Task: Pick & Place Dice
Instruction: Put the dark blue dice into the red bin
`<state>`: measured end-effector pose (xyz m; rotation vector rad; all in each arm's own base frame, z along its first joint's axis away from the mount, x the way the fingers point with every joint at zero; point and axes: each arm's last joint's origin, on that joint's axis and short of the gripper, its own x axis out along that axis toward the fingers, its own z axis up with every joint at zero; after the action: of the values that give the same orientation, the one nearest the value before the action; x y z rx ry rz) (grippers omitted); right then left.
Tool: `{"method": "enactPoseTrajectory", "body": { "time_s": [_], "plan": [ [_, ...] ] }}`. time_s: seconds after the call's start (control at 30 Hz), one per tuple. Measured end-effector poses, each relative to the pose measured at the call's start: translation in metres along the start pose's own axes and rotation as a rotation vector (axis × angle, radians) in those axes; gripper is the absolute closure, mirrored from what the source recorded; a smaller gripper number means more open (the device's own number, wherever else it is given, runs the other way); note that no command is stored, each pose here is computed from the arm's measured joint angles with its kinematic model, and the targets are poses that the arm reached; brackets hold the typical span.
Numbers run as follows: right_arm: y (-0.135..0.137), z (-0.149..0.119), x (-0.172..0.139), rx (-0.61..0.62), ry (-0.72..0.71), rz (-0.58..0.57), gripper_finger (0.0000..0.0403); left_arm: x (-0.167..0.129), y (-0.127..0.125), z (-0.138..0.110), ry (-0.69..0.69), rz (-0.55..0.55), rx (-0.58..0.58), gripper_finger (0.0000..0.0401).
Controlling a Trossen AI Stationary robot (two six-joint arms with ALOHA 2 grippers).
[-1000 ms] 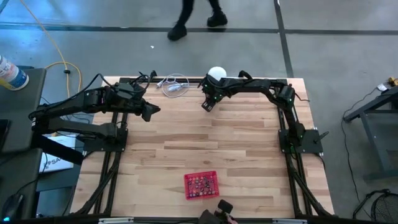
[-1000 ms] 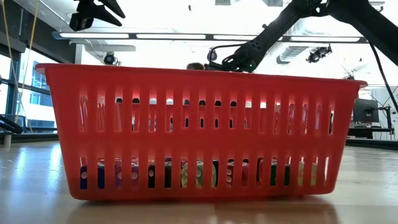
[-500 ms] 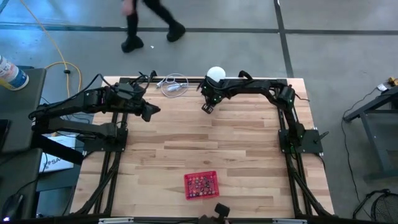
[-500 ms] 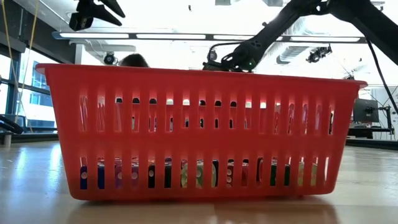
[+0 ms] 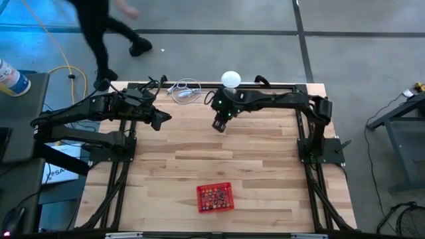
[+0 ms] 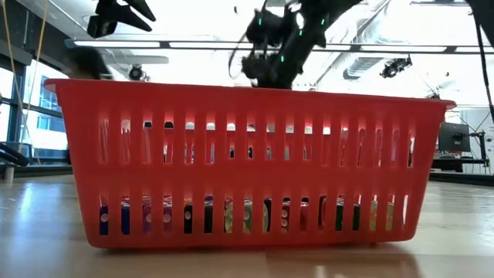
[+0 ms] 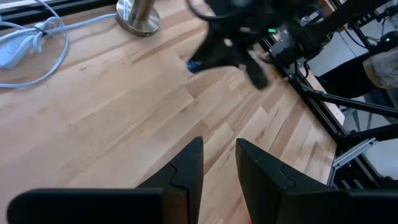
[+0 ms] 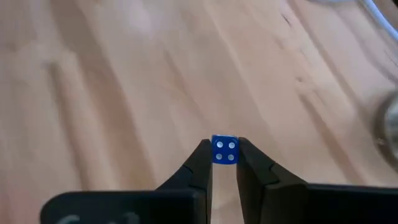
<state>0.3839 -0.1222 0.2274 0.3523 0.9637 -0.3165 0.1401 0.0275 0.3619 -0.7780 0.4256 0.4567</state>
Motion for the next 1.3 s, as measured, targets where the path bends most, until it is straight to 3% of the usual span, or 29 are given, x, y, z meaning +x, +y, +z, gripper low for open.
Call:
{"method": "enactPoseTrajectory", "body": {
  "time_s": [0.2, 0.5, 0.63, 0.9, 1.07, 1.3],
  "plan": [
    [0.055, -0.006, -0.025, -0.004, -0.052, 0.090, 0.0377, 0.000, 0.000, 0.000, 0.008, -0.007, 0.054, 0.0312],
    [0.153, -0.019, -0.081, -0.046, -0.272, 0.380, 0.0377, 0.000, -0.002, -0.002, 0.027, -0.028, 0.116, 0.0312],
    [0.193, -0.037, -0.103, -0.096, -0.300, 0.505, 0.0377, 0.000, -0.006, -0.006, 0.046, -0.052, 0.142, 0.0312],
    [0.222, -0.071, -0.110, -0.068, -0.122, 0.512, 0.0377, 0.005, -0.023, -0.023, 0.124, -0.095, 0.155, 0.0312],
    [0.247, -0.106, -0.120, -0.052, -0.001, 0.510, 0.0377, 0.015, -0.042, -0.037, 0.093, -0.078, 0.131, 0.0312],
    [0.288, -0.155, -0.105, 0.020, 0.072, 0.458, 0.0372, 0.044, -0.079, -0.057, 0.049, -0.161, 0.146, 0.0312]
  ]
}}
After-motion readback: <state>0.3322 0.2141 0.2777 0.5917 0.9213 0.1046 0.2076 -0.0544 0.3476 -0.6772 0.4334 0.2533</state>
